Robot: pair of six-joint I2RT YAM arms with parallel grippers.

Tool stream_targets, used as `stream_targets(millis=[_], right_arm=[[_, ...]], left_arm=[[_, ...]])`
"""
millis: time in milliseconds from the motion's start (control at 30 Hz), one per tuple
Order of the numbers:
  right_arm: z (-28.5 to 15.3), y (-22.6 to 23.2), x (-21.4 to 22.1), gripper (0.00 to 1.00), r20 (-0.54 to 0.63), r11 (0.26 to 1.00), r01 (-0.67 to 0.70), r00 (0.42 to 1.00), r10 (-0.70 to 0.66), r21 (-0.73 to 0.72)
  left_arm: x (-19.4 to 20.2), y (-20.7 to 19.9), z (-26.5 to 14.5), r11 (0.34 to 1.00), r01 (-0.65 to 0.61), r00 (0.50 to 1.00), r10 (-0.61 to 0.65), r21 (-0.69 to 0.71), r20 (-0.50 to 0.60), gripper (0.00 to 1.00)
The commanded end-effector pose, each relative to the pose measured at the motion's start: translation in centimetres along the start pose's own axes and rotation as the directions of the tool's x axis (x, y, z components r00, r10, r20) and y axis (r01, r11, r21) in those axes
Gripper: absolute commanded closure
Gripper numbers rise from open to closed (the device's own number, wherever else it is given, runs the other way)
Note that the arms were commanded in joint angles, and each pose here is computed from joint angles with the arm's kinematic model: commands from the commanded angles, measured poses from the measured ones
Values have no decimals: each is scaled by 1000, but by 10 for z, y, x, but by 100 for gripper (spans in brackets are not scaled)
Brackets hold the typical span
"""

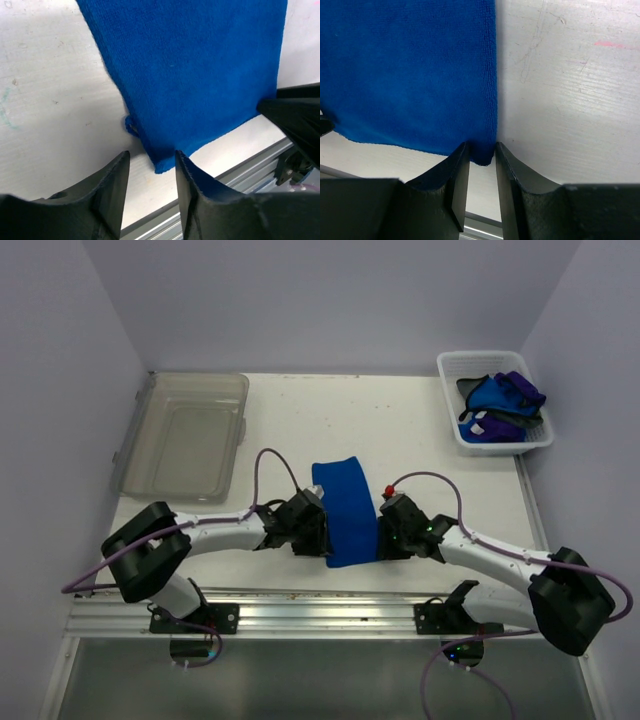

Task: Roll the towels
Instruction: Roll the towel

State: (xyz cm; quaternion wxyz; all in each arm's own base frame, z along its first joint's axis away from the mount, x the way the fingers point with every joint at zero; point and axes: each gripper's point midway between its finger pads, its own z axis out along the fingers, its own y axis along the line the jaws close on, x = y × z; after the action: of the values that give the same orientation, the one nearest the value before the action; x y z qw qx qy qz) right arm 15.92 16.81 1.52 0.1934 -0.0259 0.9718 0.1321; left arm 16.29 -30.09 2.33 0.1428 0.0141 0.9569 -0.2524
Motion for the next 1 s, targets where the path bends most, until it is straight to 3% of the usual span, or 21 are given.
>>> stream_targets(millis=[0,167,367,533,633,967], right_arm=[[6,-1,5,69,-10,1000,-7,1000,7,-2],[6,0,3,69,-10,1000,3,1000,-3,-1],[4,0,6,70,-11,1000,-3,1000,3,-12],[1,-5,3,90,13,1000,-11,1000,11,7],[-4,-2,-2,97,29,1000,-11,1000,11,1],[-22,12,-28,100,96,1000,-4,995,6,-23]], left_arm=[[-15,-8,11,1000,23,997,-24,13,67,56],[-18,-9,18,999,41,997,-40,-16,59,60],[-12,0,23,994,66,997,-63,-87,45,74],[-10,1,21,992,70,997,-66,-101,38,100],[-11,-4,17,994,65,998,-63,-92,29,100],[-23,-22,1,996,48,998,-46,-73,32,100]])
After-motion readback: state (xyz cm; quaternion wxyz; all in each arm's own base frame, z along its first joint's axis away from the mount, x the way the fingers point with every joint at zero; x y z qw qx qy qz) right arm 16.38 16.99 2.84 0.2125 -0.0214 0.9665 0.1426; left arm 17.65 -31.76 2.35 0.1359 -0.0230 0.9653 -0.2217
